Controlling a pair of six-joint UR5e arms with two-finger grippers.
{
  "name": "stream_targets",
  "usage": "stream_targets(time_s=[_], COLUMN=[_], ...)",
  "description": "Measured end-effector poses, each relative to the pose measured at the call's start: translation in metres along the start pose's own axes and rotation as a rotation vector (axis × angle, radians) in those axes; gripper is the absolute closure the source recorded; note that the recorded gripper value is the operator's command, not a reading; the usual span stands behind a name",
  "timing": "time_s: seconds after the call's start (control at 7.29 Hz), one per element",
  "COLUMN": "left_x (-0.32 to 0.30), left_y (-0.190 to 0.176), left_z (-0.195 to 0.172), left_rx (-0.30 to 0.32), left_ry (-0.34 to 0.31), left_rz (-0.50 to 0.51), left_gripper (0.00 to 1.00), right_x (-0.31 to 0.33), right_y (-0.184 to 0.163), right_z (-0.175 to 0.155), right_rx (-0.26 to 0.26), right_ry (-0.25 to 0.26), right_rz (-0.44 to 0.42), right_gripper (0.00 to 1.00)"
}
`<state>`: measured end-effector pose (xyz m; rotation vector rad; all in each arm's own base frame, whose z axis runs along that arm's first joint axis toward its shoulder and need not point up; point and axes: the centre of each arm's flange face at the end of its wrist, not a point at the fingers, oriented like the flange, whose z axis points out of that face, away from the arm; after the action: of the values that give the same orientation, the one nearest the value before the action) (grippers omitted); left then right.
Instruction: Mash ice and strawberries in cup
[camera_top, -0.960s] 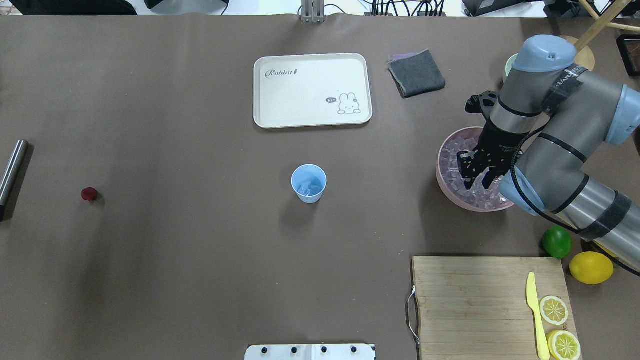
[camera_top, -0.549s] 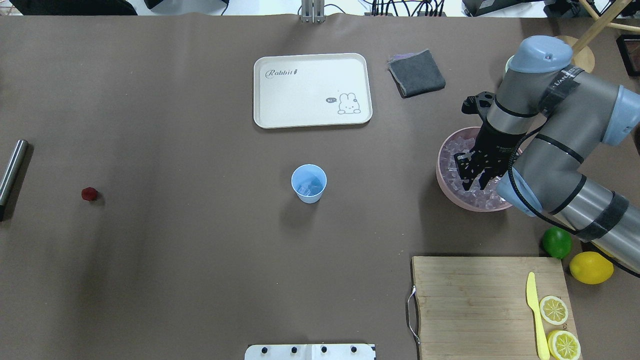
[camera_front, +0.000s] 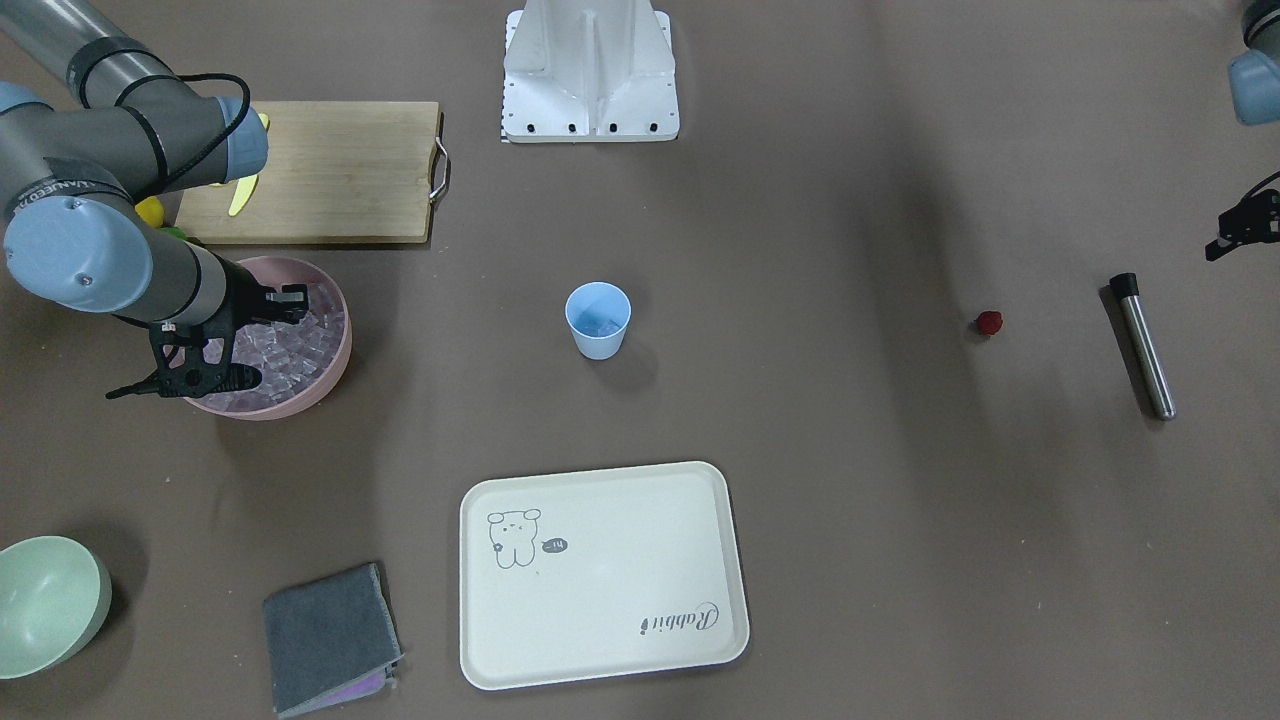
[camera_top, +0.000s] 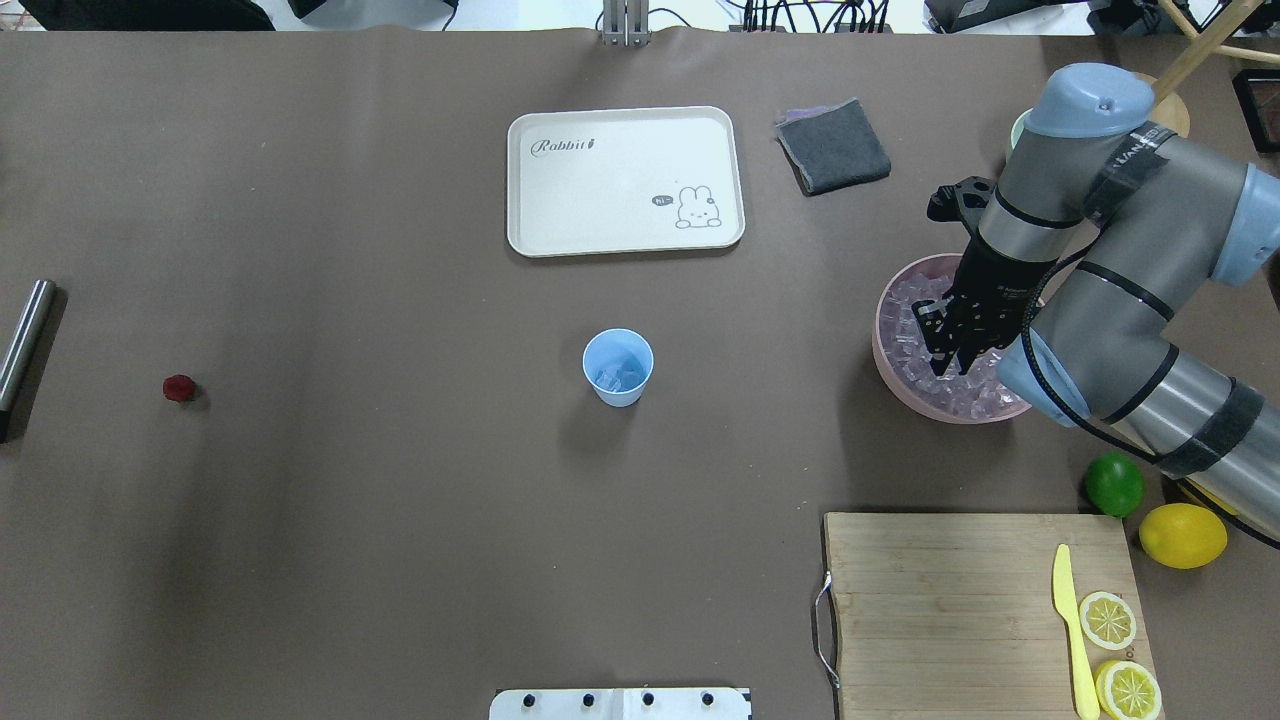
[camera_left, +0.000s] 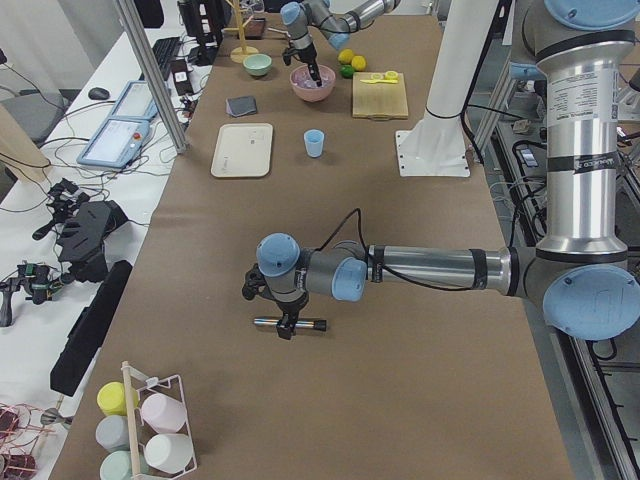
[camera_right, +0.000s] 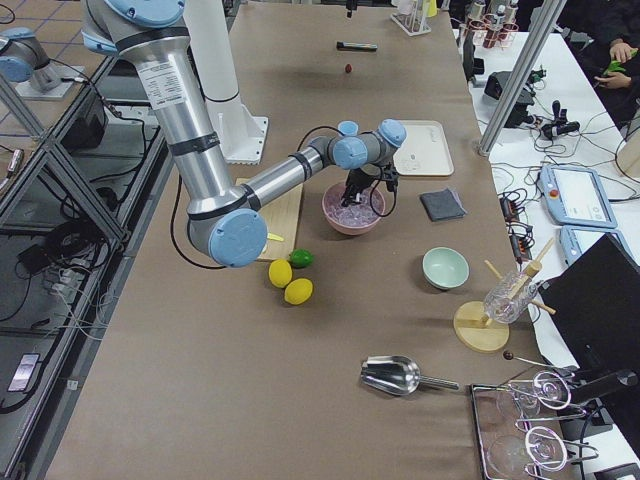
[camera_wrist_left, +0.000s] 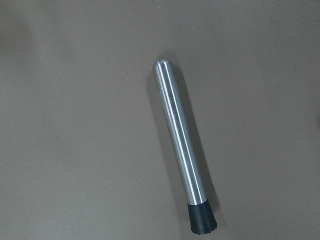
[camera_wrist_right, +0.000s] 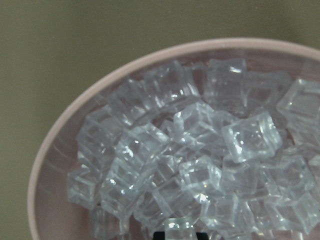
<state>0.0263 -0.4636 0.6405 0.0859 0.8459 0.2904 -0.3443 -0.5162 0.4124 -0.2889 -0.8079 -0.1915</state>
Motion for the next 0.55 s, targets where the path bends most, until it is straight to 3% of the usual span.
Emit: stream_targets(time_s=[0.14, 0.55], left_x=[0.0, 0.0], left_y=[0.0, 0.0], left_z=[0.0, 0.001], left_rx=[0.0, -0.003], left_ry=[0.0, 0.0], left_rz=[0.0, -0.001], left_gripper=[0.02, 0.02], right_x=[-0.002, -0.042], right_y=[0.0, 0.011], right_z=[-0.012, -0.066], right_rx=[0.017, 0.148], right_ry=[-0.009, -0.013], right_rz=[-0.004, -0.087], right_gripper=[0.73, 0.73])
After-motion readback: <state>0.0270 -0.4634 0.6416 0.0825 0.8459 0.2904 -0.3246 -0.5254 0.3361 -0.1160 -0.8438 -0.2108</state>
